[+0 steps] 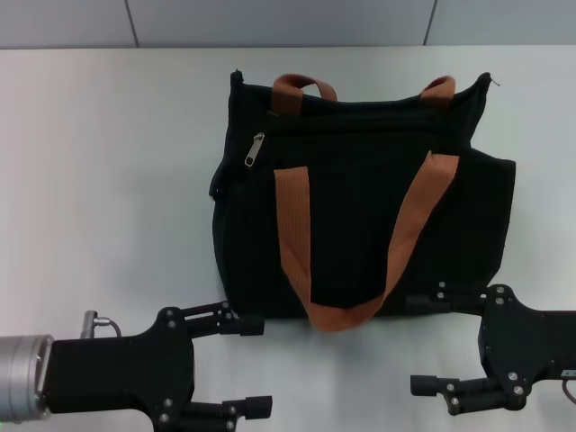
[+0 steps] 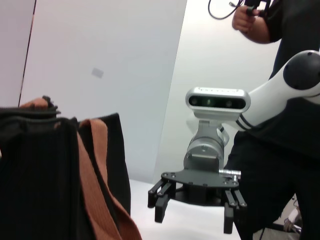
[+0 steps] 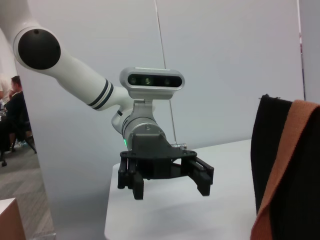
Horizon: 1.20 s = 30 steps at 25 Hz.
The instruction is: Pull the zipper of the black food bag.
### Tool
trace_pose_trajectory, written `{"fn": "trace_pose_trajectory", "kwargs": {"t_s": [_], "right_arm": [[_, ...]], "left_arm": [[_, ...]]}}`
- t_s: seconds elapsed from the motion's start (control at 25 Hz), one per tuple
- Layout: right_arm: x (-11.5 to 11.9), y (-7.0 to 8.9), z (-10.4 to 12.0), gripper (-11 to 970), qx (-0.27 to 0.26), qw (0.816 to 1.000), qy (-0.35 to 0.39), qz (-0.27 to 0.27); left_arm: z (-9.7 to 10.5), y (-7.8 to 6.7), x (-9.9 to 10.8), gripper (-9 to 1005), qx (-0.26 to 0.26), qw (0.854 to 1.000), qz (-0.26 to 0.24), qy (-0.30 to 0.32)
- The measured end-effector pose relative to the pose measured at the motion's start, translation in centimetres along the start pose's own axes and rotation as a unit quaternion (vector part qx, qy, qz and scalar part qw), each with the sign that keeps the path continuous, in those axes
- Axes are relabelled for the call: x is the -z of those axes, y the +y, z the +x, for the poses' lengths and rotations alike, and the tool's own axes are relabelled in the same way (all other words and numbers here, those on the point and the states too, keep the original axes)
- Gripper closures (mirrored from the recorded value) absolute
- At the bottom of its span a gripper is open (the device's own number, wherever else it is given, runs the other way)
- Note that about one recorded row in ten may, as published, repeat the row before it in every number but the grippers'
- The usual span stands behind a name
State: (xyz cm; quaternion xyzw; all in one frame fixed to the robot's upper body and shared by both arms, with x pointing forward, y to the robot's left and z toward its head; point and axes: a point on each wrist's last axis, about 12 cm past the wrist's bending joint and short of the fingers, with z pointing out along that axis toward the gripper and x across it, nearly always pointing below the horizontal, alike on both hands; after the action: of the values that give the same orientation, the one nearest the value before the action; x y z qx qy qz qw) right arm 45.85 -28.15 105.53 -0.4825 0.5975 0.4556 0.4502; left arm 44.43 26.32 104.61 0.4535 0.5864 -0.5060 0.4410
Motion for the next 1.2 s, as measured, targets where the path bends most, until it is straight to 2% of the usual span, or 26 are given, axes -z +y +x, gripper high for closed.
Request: {"fn": "trace_pose_trajectory", "kwargs": {"t_s": [0.24, 0.32, 0.48, 0.52, 0.64, 0.84, 1.04, 1.2], "right_arm": [[-0.1, 0.1, 0.1, 136, -0.003, 1.000, -0.004, 0.002], [-0.1, 0.1, 0.1, 136, -0.004, 1.000, -0.005, 0.003], [-0.2, 0.1, 0.0, 137, -0.008, 1.000, -0.009, 0.002], [-0.2, 0.1, 0.0, 137, -0.009, 1.000, -0.010, 0.002], [-0.1, 0.3, 0.1, 137, -0.010, 1.000, -0.014, 0.004], [-0.1, 0.4, 0.1, 137, -0.009, 1.000, -0.016, 0.005], [-0.1, 0.4, 0.0, 136, -0.008, 1.000, -0.019, 0.001], [0.0, 0.5, -0.1, 136, -0.009, 1.000, -0.022, -0.003]], "left_arm": [[-0.5, 0.0, 0.3, 202, -0.006, 1.000, -0.001, -0.017], [-1.6, 0.3, 1.2, 204, -0.021, 0.998, -0.020, -0.059], [-2.1, 0.5, 1.7, 207, -0.028, 0.996, -0.036, -0.080], [-3.0, 1.3, 3.2, 208, -0.048, 0.983, -0.114, -0.135], [-3.1, 1.9, 3.8, 211, -0.056, 0.976, -0.157, -0.144], [-3.4, 4.2, 5.1, 216, -0.056, 0.973, -0.206, -0.091], [-3.6, 5.7, 4.8, 220, -0.063, 0.978, -0.195, -0.028], [-3.9, 6.6, 4.2, 224, -0.072, 0.980, -0.187, -0.001]]}}
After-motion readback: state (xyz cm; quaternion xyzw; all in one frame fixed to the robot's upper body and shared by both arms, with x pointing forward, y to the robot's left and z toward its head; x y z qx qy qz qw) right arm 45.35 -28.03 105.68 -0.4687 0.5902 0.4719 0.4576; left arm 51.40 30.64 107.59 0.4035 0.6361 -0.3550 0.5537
